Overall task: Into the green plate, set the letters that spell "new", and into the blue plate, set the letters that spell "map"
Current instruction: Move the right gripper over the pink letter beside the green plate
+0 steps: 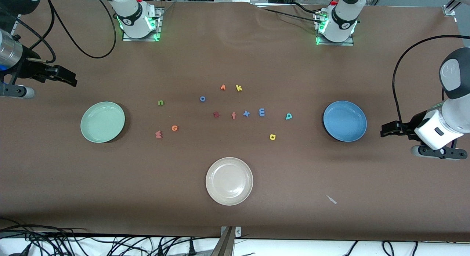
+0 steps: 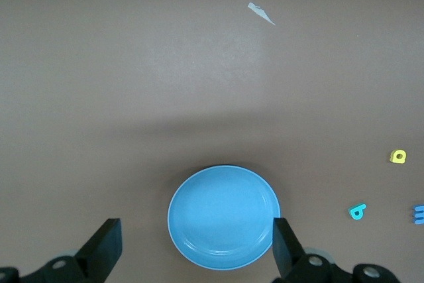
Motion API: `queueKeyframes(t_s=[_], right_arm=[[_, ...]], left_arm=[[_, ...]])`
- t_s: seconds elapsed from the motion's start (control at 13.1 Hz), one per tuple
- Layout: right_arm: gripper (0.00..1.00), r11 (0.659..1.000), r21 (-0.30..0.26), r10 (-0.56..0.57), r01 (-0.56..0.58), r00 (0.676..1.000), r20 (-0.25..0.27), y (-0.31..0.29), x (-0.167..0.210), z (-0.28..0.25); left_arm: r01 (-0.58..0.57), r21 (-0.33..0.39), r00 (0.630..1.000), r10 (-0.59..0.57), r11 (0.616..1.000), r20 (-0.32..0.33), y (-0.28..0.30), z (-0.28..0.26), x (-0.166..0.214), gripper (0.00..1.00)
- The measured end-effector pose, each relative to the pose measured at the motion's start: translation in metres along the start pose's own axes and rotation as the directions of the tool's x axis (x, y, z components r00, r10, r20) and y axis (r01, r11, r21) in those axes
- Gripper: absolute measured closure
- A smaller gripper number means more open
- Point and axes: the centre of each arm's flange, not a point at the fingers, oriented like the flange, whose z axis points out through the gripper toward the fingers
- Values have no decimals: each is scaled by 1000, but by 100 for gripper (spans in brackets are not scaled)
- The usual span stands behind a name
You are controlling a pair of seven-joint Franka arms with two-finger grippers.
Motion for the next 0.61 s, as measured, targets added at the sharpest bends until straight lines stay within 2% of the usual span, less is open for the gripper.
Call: queueKeyframes(t_s=[0.31,0.46,0.61], right_arm=[[0,1000,-11,3,-2,999,48,-6,23,37],[0,1000,4,-1,1,996,90,-16,38,68],[0,1000,8,-9,8,994,108,-26,50,90]], left_arm=[[0,0,1000,0,1000,4,0,3,1,0],[0,-1,1000,0,1000,6,0,4,1,0],[-1,-1,1000,1,1000,6,0,4,1,0]])
